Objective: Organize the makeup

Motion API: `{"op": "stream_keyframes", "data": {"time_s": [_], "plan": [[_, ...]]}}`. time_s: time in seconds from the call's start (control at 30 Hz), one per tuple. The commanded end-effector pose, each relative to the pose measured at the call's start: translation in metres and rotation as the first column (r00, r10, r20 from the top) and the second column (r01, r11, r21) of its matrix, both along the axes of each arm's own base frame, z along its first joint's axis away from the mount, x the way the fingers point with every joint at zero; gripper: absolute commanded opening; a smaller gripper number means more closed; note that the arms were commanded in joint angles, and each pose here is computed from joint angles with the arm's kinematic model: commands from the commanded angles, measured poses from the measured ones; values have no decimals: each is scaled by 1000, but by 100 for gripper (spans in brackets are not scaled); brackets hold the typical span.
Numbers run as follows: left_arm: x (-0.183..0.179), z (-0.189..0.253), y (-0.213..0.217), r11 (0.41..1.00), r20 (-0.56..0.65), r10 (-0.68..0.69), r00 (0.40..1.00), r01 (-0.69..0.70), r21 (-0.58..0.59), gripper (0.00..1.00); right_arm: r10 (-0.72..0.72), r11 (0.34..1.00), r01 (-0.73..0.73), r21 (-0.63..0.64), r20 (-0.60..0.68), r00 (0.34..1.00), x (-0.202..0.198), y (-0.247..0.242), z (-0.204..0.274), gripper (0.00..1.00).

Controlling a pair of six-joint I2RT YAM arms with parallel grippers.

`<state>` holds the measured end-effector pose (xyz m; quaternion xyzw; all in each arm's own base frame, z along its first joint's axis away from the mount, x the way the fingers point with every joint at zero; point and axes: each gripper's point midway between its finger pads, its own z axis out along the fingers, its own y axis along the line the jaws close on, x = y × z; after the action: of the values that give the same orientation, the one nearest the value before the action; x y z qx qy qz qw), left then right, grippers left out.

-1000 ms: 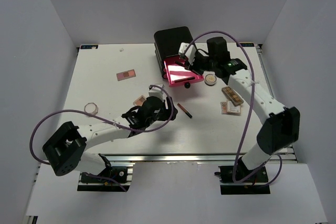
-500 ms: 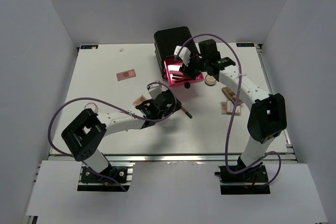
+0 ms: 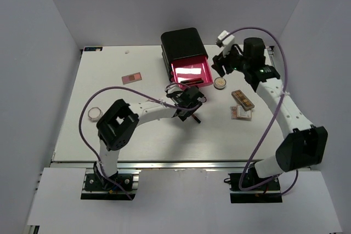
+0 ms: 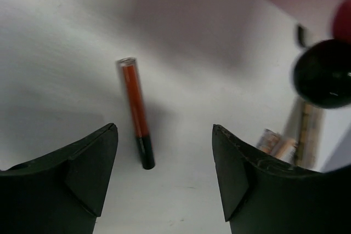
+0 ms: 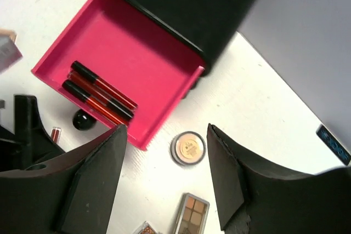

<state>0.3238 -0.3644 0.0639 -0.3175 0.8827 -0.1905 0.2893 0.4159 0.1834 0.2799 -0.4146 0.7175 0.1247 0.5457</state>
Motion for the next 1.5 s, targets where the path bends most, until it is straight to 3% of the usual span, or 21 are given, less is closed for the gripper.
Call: {"op": "stream_keyframes", "data": {"time_s": [0.0,0.13,0.4,0.77,1.07,1.23,1.47], "plan": [[-22,-16,11,989,-145,70,987,-50,136,78,-22,996,23,91,-14,1000,-16,-14,6,66],[-36,-32,16,973,-240,116,964,-62,221,75,-69,991,71,110,-26,997,-25,-41,-2,66],[-43,-49,12,952,-315,118,942,-17,307,71,-102,984,112,139,-77,992,-40,-58,-17,66],[-79,-70,43,926,-424,142,894,31,377,39,-90,981,104,165,-91,992,-45,-56,-16,65],[-71,-24,51,956,-289,83,954,6,294,0,-70,982,85,166,-97,993,-48,-54,-18,64],[-65,20,48,964,-152,6,988,35,263,0,-60,986,76,148,-112,992,-54,-55,-24,64],[-42,135,41,982,190,-51,980,15,189,0,-55,991,60,116,-49,997,-66,-60,-31,60]]}}
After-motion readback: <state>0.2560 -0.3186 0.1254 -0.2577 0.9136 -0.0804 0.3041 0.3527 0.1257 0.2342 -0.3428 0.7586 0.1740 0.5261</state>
